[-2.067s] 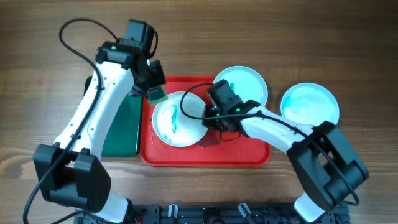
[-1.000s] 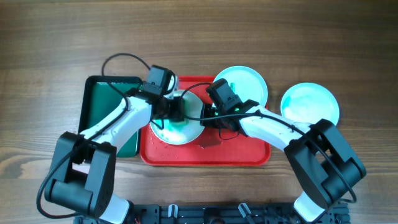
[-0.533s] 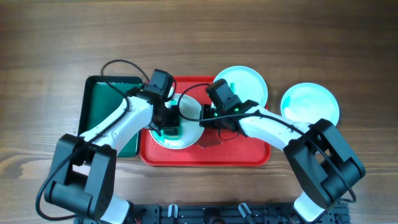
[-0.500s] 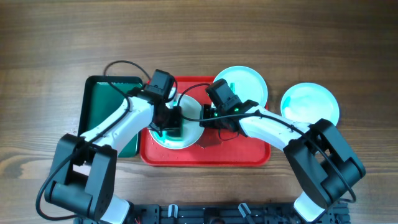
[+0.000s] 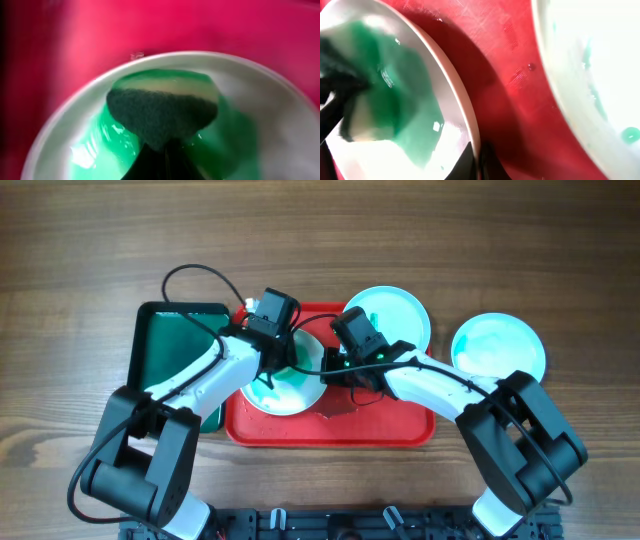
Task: Clean dirty plates on tray and stack at the side
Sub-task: 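Scrub the held plate with the sponge in the left gripper, then lift the plate with the right gripper and stack it on the cleaned plate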
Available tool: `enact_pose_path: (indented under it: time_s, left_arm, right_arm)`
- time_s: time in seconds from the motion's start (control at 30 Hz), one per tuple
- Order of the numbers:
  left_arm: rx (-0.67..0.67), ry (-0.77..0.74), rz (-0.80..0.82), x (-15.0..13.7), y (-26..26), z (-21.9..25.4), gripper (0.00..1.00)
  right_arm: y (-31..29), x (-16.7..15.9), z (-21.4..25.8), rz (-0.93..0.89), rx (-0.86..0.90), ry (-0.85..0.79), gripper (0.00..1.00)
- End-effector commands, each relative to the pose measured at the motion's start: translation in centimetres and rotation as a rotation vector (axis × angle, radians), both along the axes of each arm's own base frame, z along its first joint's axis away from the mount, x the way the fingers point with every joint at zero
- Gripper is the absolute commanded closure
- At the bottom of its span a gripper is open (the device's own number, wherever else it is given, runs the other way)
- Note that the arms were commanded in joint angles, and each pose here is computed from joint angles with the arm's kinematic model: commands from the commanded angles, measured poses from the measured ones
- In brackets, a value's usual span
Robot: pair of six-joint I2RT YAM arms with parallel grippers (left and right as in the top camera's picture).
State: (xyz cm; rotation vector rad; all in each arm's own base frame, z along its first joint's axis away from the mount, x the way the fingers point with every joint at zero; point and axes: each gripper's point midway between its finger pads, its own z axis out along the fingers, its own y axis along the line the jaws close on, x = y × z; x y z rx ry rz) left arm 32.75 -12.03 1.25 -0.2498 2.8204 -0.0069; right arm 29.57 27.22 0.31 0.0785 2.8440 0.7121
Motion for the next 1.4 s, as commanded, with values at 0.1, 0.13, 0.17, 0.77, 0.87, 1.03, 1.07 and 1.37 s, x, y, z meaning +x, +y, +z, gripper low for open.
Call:
enact_pose_path:
  time_s: [0.1,0.13,0.17,0.77,0.87,1.03,1.07,1.37]
  left_arm:
    - [-0.009,0.316,0.090,-7.2,1.0,-2.5,0.96]
    - [-0.056,0.346,0.050,-7.8,0.1,-2.5,0.96]
    - [-0.165,0.397,-0.052,-8.6,-1.9,-2.3,0.96]
    - [-0.054,-0.015,0.007,1.9,1.2,-0.5,0.96]
    - [-0.047,-0.017,0.072,3.8,3.1,2.9,0.96]
    - [-0.053,-0.043,0.159,6.7,6.1,9.4,0.96]
    - [-0.057,-0.047,0.166,6.9,6.3,9.9,0.96]
    - [-0.094,-0.027,0.138,6.7,5.8,9.9,0.96]
  right_arm:
    - [0.5,0.1,-0.1,0.009,0.014,0.009,0.96]
    - [0.5,0.1,-0.1,0.009,0.014,0.009,0.96]
    - [0.5,0.1,-0.1,0.009,0.014,0.009,0.96]
    - [0.6,0.1,-0.1,0.025,0.016,0.006,0.96]
    - [1.0,-0.3,0.2,0.061,0.039,0.011,0.96]
    - [-1.4,0.4,3.5,0.065,-0.064,-0.060,0.96]
    - [-2.1,0.4,4.4,0.063,-0.094,-0.088,0.96]
    - [-10.8,1.2,14.2,-0.026,-0.492,-0.470,0.96]
